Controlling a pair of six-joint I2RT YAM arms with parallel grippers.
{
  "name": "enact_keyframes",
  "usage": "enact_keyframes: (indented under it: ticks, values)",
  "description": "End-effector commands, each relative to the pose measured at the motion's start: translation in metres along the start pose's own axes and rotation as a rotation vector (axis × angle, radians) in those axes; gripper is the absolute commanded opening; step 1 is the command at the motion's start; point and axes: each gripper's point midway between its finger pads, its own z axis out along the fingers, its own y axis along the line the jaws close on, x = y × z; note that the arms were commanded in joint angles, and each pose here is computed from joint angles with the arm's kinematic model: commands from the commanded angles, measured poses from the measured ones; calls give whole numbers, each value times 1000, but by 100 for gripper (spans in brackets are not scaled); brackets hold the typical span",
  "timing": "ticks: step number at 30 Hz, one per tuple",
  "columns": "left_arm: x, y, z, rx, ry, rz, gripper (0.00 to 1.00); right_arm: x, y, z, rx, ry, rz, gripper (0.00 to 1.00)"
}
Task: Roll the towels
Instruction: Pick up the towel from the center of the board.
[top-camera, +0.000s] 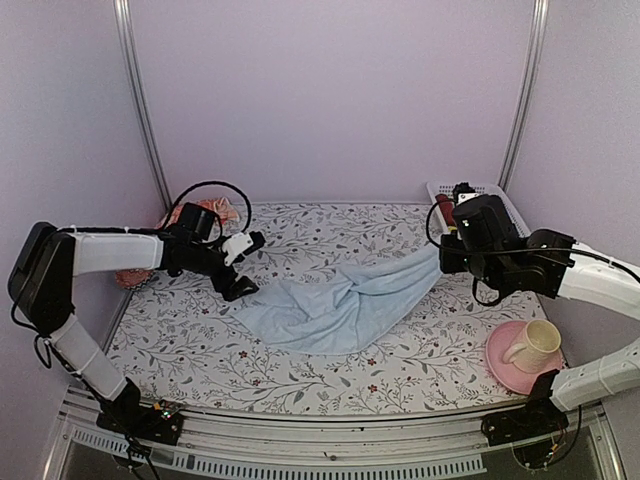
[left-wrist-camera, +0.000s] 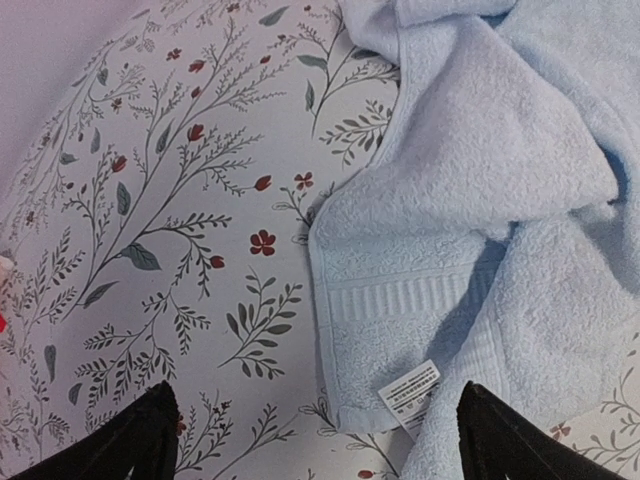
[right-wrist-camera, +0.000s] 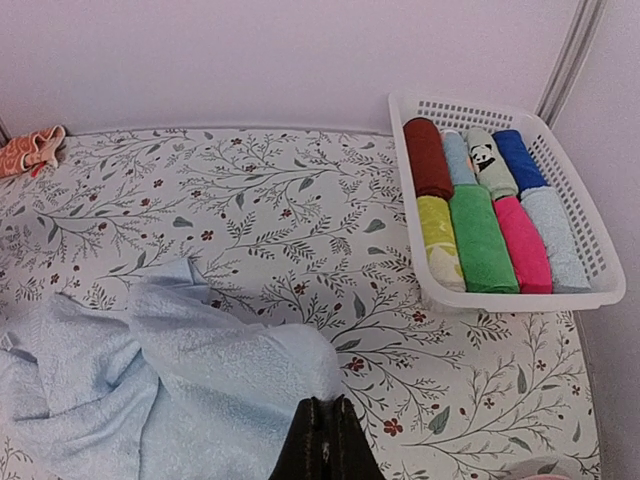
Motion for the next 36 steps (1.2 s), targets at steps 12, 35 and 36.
enact_keyframes:
  ticks: [12,35,36]
  values:
    - [44,-30,-37,-127,-1,405,96,-6,-31,-7,45,-30,76,2]
    - [80,-29,-13,-220,50,538,77,-2,-15,-4,-31,-11,85,2]
    - [83,-31,-11,-205,57,537,77,-2,-15,-4,-33,-13,85,2]
